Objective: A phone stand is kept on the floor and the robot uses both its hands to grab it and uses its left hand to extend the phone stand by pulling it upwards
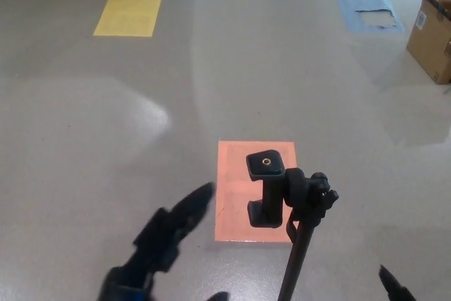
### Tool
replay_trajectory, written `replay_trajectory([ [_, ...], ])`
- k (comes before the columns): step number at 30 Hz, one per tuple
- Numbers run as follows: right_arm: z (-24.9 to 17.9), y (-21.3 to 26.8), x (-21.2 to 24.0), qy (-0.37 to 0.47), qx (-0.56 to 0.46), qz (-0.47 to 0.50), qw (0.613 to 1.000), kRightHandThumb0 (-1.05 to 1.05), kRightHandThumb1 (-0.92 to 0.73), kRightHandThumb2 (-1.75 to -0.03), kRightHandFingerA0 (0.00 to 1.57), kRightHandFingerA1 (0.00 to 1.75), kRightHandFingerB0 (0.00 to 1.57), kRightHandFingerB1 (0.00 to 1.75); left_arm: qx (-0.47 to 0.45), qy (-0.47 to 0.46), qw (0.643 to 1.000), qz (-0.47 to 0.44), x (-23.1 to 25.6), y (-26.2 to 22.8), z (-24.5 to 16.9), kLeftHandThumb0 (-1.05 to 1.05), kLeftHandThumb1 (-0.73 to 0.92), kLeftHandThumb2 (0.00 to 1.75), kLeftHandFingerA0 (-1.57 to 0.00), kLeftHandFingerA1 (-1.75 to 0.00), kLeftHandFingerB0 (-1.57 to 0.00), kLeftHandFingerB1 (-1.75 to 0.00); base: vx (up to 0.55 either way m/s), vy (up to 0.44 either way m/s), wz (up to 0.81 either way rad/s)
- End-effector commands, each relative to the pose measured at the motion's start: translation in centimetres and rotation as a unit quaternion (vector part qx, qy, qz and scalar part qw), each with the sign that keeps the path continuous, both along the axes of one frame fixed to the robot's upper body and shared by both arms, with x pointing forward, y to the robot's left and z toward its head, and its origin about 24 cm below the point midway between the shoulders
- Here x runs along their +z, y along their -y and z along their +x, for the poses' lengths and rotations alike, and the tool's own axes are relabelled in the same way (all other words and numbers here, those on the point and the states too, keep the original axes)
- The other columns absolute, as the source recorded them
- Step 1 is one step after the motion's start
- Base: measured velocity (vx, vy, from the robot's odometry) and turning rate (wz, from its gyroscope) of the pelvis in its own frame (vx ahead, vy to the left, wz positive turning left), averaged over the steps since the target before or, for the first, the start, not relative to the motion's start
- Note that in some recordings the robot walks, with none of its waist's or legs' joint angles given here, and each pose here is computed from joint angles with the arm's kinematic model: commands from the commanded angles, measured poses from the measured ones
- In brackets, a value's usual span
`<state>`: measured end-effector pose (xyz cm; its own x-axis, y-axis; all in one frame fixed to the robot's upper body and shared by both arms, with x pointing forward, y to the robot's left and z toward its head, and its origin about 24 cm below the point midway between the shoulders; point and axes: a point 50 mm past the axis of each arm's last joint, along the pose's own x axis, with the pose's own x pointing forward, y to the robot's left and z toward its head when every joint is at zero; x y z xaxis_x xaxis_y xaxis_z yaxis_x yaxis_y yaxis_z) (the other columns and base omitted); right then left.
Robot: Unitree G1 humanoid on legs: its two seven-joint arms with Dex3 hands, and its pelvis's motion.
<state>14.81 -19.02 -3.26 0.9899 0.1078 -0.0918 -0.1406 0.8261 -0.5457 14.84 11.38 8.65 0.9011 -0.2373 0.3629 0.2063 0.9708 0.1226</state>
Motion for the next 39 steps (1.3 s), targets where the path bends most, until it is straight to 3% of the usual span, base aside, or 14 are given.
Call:
replay_trajectory([
  [1, 1.4, -0.3, -0.2, 0.003, -0.007, -0.009, 1.000, -0.93, -0.61, -1.03, 0.00, 0.28, 0.00, 0.04, -0.053, -0.068, 0.996, -0.025, 0.4, 3.0, 0.5, -0.38, 0.39, 1.02, -0.01, -0.50, 0.00, -0.48, 0.00, 0.000, 0.00],
  [3, 2.0, -0.4, -0.2, 0.003, -0.012, -0.009, 1.000, -0.94, -0.61, -1.03, 0.01, 0.35, 0.00, 0.04, -0.064, -0.067, 0.995, -0.025, 0.6, 3.6, 0.5, -0.92, 0.70, 1.07, -0.08, -0.43, -0.11, -0.39, 0.00, 0.000, 0.00],
  [5, 2.3, -0.5, -0.1, 0.004, -0.014, -0.013, 1.000, -0.93, -0.60, -1.03, 0.01, 0.39, 0.00, 0.05, -0.067, -0.067, 0.995, -0.014, 0.6, 3.7, 0.5, -0.96, 0.74, 1.08, -0.08, -0.42, -0.09, -0.38, 0.00, 0.000, 0.00],
  [11, 2.8, -0.6, 0.0, 0.011, -0.014, -0.017, 1.000, -0.92, -0.60, -1.02, 0.01, 0.44, 0.00, 0.05, -0.068, -0.073, 0.995, -0.002, 0.3, 3.6, 0.6, -0.92, 0.74, 1.08, -0.05, -0.41, -0.05, -0.35, 0.00, 0.000, 0.00],
  [12, 2.8, -0.4, 0.2, 0.010, -0.012, -0.020, 1.000, -0.94, -0.61, -1.03, 0.00, 0.37, 0.00, 0.05, -0.065, -0.083, 0.994, -0.004, -0.1, 3.4, 0.7, -0.85, 0.80, 0.70, -0.10, -0.29, -0.13, -0.23, 0.00, 0.000, 0.00],
  [13, 2.8, -0.3, 0.3, 0.012, -0.012, -0.022, 1.000, -0.93, -0.61, -1.02, 0.00, 0.36, 0.00, 0.04, -0.061, -0.093, 0.994, -0.010, -0.4, 3.1, 0.8, -0.87, 0.69, 1.05, 0.00, -0.35, -0.17, -0.33, 0.00, 0.000, 0.00],
  [18, 2.8, 0.3, 0.4, 0.017, -0.017, -0.025, 0.999, -0.92, -0.60, -1.02, 0.01, 0.41, 0.00, 0.06, -0.029, -0.114, 0.993, -0.009, -1.5, 1.7, 0.9, -0.89, 0.69, 1.05, -0.01, -0.38, -0.15, -0.37, 0.00, 0.000, 0.00],
  [19, 2.7, 0.4, 0.4, 0.017, -0.019, -0.026, 0.999, -0.92, -0.61, -1.02, 0.01, 0.42, 0.00, 0.06, -0.021, -0.118, 0.993, -0.007, -1.8, 1.4, 1.0, -0.88, 0.78, 0.69, -0.11, -0.28, -0.15, -0.25, 0.00, 0.000, 0.00],
  [28, 2.6, 0.6, 0.1, 0.006, -0.021, -0.035, 0.999, -0.93, -0.61, -1.04, 0.00, 0.45, 0.00, 0.05, 0.014, -0.132, 0.991, 0.000, -2.8, 0.0, 1.1, -0.85, 0.82, 0.65, -0.14, -0.26, -0.14, -0.25, 0.00, 0.000, 0.00],
  [30, 2.6, 0.6, 0.1, 0.005, -0.021, -0.036, 0.999, -0.93, -0.61, -1.04, 0.00, 0.45, 0.00, 0.05, 0.017, -0.133, 0.991, 0.000, -2.9, -0.2, 1.1, -0.85, 0.82, 0.65, -0.14, -0.26, -0.14, -0.25, 0.00, 0.000, 0.00],
  [31, 2.5, 0.6, -0.1, 0.001, -0.023, -0.031, 0.999, -0.91, -0.60, -1.01, 0.00, 0.46, 0.00, 0.05, 0.020, -0.131, 0.991, 0.005, -3.2, -0.4, 0.7, -0.38, 0.42, 1.04, 0.00, -0.49, 0.00, -0.47, 0.00, 0.000, 0.00],
  [35, 2.3, 0.5, -0.2, -0.001, -0.023, -0.032, 0.999, -0.91, -0.60, -1.01, 0.00, 0.44, 0.00, 0.05, 0.020, -0.130, 0.991, 0.006, -3.4, -0.5, 0.3, -0.38, 0.42, 1.04, 0.00, -0.49, 0.00, -0.47, 0.00, 0.000, 0.00],
  [36, 2.4, 0.6, -0.4, -0.005, -0.026, -0.025, 0.999, -0.91, -0.59, -1.01, 0.00, 0.43, 0.00, 0.05, 0.023, -0.129, 0.991, 0.008, -3.6, -0.5, 0.0, -0.80, 0.84, 0.67, -0.15, -0.27, -0.15, -0.26, 0.00, 0.000, 0.00],
  [39, 2.5, 0.6, -0.4, -0.007, -0.025, -0.032, 0.999, -0.93, -0.61, -1.03, 0.00, 0.39, 0.00, 0.04, 0.034, -0.131, 0.991, 0.006, -4.0, -0.5, 0.0, -0.81, 0.83, 0.66, -0.15, -0.28, -0.15, -0.26, 0.00, 0.000, 0.00],
])
